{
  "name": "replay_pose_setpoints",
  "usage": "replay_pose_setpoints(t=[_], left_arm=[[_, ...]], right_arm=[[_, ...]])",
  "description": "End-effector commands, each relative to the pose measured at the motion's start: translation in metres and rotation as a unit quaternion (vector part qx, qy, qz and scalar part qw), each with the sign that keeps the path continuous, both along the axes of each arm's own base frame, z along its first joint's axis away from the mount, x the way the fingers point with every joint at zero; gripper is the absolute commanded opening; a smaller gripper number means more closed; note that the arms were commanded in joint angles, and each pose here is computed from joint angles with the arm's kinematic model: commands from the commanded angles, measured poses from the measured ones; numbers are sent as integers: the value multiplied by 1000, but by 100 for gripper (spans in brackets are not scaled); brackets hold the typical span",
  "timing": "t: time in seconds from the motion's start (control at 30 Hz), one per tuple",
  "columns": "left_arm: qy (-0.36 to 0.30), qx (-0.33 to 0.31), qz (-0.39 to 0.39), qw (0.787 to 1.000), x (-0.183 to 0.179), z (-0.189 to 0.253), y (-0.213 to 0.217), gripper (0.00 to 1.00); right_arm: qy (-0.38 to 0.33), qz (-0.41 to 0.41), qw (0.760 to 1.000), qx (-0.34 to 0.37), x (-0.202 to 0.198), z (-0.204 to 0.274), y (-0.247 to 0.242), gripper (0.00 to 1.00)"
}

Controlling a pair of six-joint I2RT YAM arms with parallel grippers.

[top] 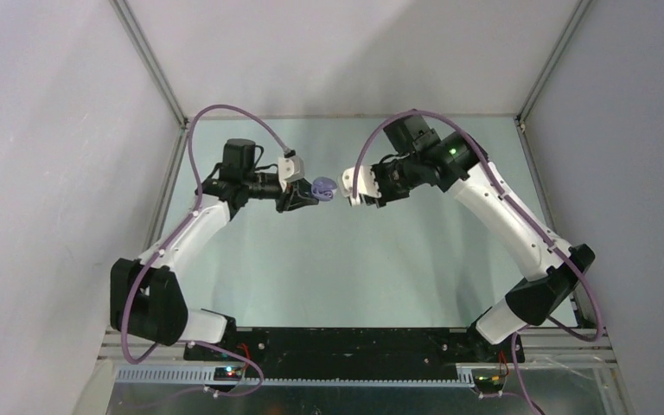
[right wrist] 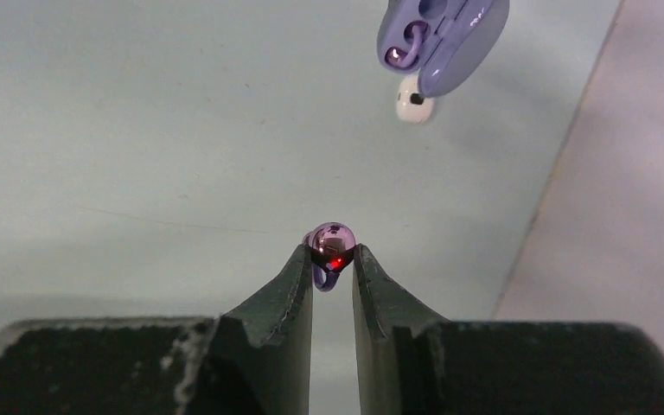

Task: Insert the wireless bluetooth earbuds into the charging case
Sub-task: Pick up the earbud from the center of the board, then place the earbud in the charging case.

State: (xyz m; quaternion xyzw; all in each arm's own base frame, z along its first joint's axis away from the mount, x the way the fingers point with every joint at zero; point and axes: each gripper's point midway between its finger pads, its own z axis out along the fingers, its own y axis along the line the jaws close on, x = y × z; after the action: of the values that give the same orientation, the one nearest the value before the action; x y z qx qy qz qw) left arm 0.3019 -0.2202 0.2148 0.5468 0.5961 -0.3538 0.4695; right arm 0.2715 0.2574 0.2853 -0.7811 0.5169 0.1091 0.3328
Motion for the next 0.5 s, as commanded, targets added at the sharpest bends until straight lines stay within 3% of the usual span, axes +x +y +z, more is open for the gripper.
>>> replay_pose_setpoints(t=[0.0,0.1,0.23,0.47], left_arm=[[-81,-25,-37,996,-5,18,-11,0],[-85,-22,-12,996,-7,12,-7,0],[-78,11,17,997,-13,-2,6,0],[-40,15,90,995,-19,-9,28,0]], right_arm=[[-147,98,984,-24,17,15,10,0],[-143,128,979,-64,11,-5,3,0],[-85,140,970,-178,0,-69,-41,0],[80,54,920,-379,-11,-180,-123,0]])
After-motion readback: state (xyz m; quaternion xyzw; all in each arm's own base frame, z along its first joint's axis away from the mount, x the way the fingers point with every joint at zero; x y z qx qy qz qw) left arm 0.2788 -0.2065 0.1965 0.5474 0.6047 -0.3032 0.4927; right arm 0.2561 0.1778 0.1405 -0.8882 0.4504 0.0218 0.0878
